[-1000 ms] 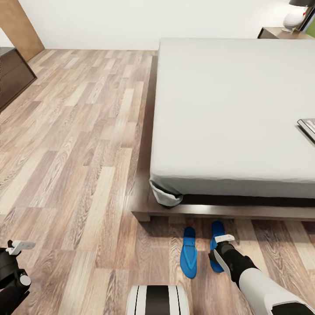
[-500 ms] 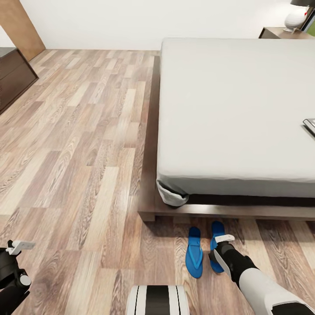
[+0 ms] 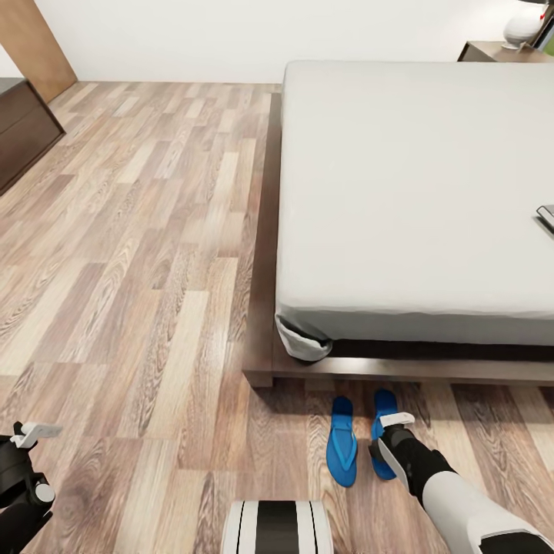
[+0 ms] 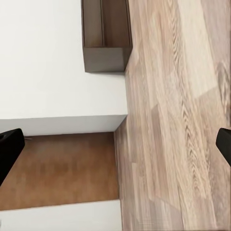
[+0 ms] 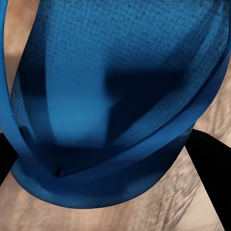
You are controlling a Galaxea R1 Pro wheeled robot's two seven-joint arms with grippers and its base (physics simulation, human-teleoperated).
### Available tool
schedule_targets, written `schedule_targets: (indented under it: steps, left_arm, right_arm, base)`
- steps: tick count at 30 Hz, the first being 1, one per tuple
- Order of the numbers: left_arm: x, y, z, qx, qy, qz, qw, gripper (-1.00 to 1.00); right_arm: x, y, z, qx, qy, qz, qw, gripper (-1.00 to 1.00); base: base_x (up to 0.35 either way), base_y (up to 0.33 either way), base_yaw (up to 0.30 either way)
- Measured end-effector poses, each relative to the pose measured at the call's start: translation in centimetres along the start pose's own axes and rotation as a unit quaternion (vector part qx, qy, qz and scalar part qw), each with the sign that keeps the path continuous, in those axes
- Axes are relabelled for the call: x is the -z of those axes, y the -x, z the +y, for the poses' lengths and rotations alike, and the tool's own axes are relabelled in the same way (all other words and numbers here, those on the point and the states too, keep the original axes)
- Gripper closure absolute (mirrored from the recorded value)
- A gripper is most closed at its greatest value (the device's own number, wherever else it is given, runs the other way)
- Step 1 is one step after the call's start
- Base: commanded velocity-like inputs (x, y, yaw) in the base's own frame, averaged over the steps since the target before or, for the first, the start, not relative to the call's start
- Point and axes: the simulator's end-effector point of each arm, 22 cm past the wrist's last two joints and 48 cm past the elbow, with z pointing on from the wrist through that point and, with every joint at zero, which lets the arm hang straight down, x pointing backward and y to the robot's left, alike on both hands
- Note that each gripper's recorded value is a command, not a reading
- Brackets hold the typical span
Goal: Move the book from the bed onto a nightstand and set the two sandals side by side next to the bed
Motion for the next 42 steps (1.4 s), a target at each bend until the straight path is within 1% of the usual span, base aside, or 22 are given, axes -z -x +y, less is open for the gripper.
schedule_targets:
  steps: [2, 6, 15, 21, 25, 37, 42]
  left_arm:
    - [0.1, -0.1, -0.4, -0.003, -0.002, 0.001, 1.0000, -1.00]
    - [0.1, -0.1, -0.3, -0.003, -0.002, 0.000, 1.0000, -1.00]
    - [0.4, -0.8, -2.0, -0.018, -0.014, 0.002, 0.9998, -1.00]
    - [0.4, -0.8, -2.0, -0.018, -0.013, 0.002, 0.9998, -1.00]
    - [0.5, -1.1, -2.7, -0.024, -0.018, 0.003, 0.9995, -1.00]
    - [0.5, -1.1, -2.7, -0.024, -0.018, 0.003, 0.9995, -1.00]
    - [0.7, -1.5, -3.5, -0.032, -0.024, 0.005, 0.9992, -1.00]
  right_arm:
    - [-0.3, -0.3, 0.1, 0.001, 0.000, 0.004, 1.0000, 1.00]
    - [-0.4, -0.3, 0.0, 0.002, -0.001, 0.004, 1.0000, 1.00]
    - [-1.7, -1.3, 0.5, 0.005, 0.001, 0.018, 0.9998, 1.00]
    - [-1.7, -0.9, 0.4, 0.005, 0.001, 0.014, 0.9999, 1.00]
    - [-2.3, -1.5, 0.7, 0.007, 0.001, 0.021, 0.9998, 1.00]
    - [-2.0, 0.3, 0.4, 0.004, 0.000, 0.008, 1.0000, 1.00]
    - [-2.5, 0.6, 0.7, 0.006, 0.000, 0.011, 0.9999, 1.00]
  base:
    - [0.000, 0.000, 0.000]
    - [0.000, 0.000, 0.000]
    - [0.000, 0.000, 0.000]
    - [0.000, 0.000, 0.000]
    - [0.000, 0.000, 0.000]
    - [0.000, 0.000, 0.000]
    - [0.000, 0.000, 0.000]
